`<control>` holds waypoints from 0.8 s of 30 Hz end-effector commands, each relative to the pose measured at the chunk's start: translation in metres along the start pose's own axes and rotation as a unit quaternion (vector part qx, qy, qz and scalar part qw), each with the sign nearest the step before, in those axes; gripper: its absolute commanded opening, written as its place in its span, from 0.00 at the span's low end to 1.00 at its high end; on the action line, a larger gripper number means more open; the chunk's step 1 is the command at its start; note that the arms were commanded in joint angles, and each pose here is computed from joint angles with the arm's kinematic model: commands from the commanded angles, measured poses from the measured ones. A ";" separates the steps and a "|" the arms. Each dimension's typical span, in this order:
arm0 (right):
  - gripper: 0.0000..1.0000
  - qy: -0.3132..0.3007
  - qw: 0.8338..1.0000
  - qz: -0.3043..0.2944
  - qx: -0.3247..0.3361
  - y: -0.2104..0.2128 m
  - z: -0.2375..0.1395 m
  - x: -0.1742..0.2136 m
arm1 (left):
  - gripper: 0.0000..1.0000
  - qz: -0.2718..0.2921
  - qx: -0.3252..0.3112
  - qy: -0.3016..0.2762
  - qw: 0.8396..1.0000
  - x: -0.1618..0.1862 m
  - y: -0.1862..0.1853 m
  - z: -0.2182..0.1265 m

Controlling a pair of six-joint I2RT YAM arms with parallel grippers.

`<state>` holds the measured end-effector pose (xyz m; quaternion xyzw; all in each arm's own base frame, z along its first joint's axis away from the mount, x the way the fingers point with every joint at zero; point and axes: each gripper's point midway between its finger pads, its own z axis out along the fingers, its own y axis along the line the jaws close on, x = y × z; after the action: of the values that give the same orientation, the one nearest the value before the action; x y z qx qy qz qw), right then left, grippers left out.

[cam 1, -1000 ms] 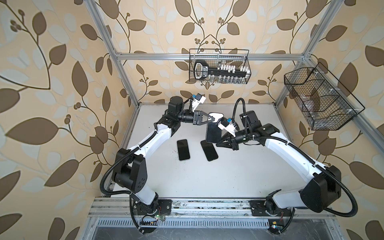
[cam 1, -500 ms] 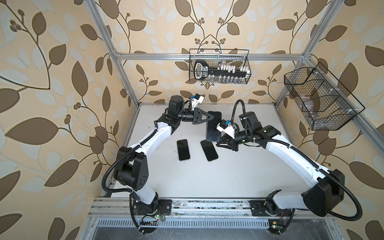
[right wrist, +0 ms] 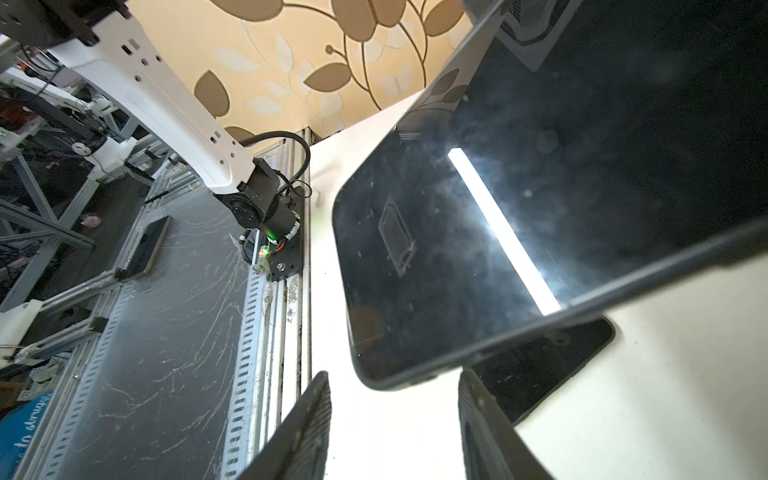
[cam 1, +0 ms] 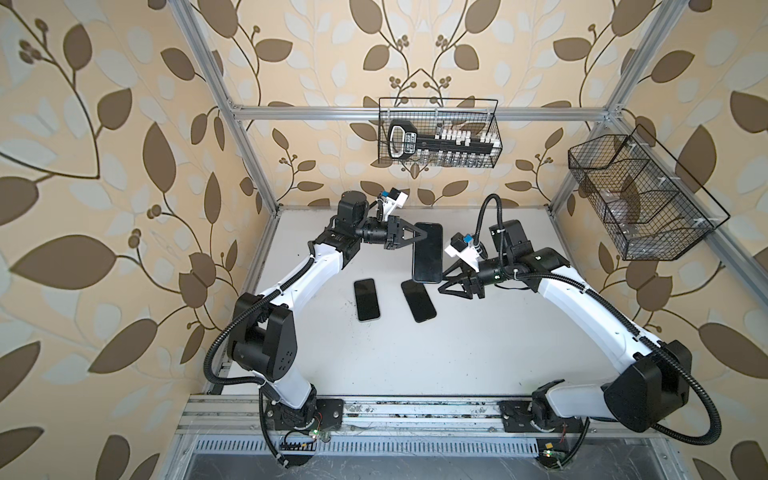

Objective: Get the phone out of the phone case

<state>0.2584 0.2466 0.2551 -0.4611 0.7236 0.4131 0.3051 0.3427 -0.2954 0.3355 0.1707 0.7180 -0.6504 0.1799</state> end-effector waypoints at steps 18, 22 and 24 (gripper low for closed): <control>0.41 -0.012 0.998 0.003 -0.063 0.006 0.004 -0.017 | 0.00 0.078 0.036 0.002 0.996 -0.001 -0.047 -0.007; 0.36 -0.012 0.998 0.005 -0.066 0.005 0.006 -0.017 | 0.00 0.080 0.037 0.003 0.996 -0.001 -0.048 -0.007; 0.32 -0.012 0.998 0.007 -0.068 0.004 0.006 -0.018 | 0.00 0.081 0.038 0.003 0.996 0.000 -0.048 -0.008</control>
<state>0.2625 0.2578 0.2574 -0.4590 0.7107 0.4582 0.2727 0.3415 -0.2955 0.3362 0.1765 0.7160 -0.6504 0.1821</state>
